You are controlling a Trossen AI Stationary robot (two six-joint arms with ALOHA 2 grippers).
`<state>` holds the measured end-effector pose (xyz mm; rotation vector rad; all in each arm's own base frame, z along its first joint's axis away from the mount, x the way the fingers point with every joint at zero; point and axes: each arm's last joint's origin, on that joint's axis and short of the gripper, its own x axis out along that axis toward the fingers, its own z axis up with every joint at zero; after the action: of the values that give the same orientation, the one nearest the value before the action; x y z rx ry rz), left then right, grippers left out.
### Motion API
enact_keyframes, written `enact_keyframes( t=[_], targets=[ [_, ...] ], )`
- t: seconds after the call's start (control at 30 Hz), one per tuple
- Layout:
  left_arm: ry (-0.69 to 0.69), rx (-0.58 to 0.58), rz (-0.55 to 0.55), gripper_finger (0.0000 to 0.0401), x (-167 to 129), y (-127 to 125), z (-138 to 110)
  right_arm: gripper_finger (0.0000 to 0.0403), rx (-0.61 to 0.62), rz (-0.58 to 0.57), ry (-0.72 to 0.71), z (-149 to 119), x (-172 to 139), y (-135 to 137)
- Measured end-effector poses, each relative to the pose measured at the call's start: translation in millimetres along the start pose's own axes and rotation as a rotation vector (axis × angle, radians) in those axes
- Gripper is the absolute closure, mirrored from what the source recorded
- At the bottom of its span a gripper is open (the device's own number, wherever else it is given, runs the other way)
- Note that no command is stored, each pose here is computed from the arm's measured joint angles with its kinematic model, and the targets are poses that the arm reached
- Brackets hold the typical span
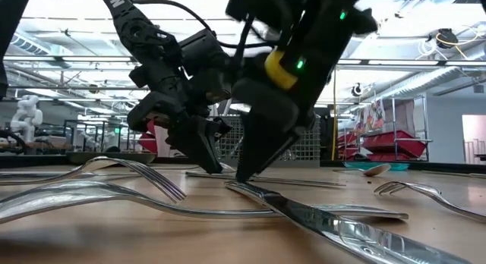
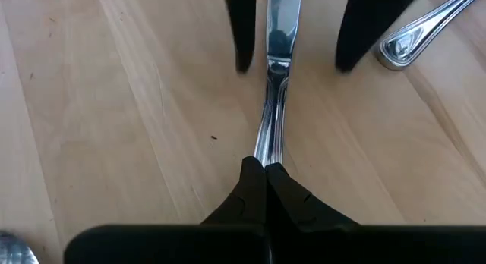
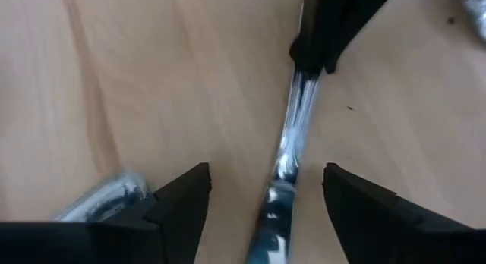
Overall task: Sort silverware
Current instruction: Put the table knife into the silverware organizer
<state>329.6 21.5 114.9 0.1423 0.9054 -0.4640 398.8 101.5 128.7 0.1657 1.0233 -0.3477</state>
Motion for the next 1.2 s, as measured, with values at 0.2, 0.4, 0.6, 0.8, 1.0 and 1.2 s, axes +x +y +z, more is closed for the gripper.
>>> enact_keyframes(
  t=[0.2, 0.4, 0.6, 0.8, 1.0, 1.2],
  targets=[
    [-0.003, 0.001, -0.003, 0.0401, 0.0, -0.1, 0.3, 0.0173, 0.100, 0.002, 0.048, -5.9, 26.3, -2.4],
    [-0.006, 0.006, -0.003, 0.0401, 0.2, -0.4, 0.9, 0.0256, 0.172, -0.048, 0.092, -9.9, 30.1, -8.0],
    [-0.014, -0.005, -0.008, 0.0400, -0.9, -0.6, 1.9, 0.0385, 0.245, -0.044, 0.123, -9.3, 31.6, -13.0],
    [-0.036, -0.001, 0.046, 0.0375, -21.1, -3.9, 12.0, 0.0393, 0.260, -0.028, 0.122, -8.0, 28.8, -12.5],
    [-0.036, 0.049, 0.064, 0.0346, -45.3, -8.0, 17.4, 0.0393, 0.259, -0.018, 0.111, -6.9, 23.7, -11.5],
    [0.077, 0.099, 0.009, 0.0298, -40.3, -10.5, 2.8, 0.0394, 0.249, -0.015, 0.109, -6.7, 22.5, -11.1]
  ],
)
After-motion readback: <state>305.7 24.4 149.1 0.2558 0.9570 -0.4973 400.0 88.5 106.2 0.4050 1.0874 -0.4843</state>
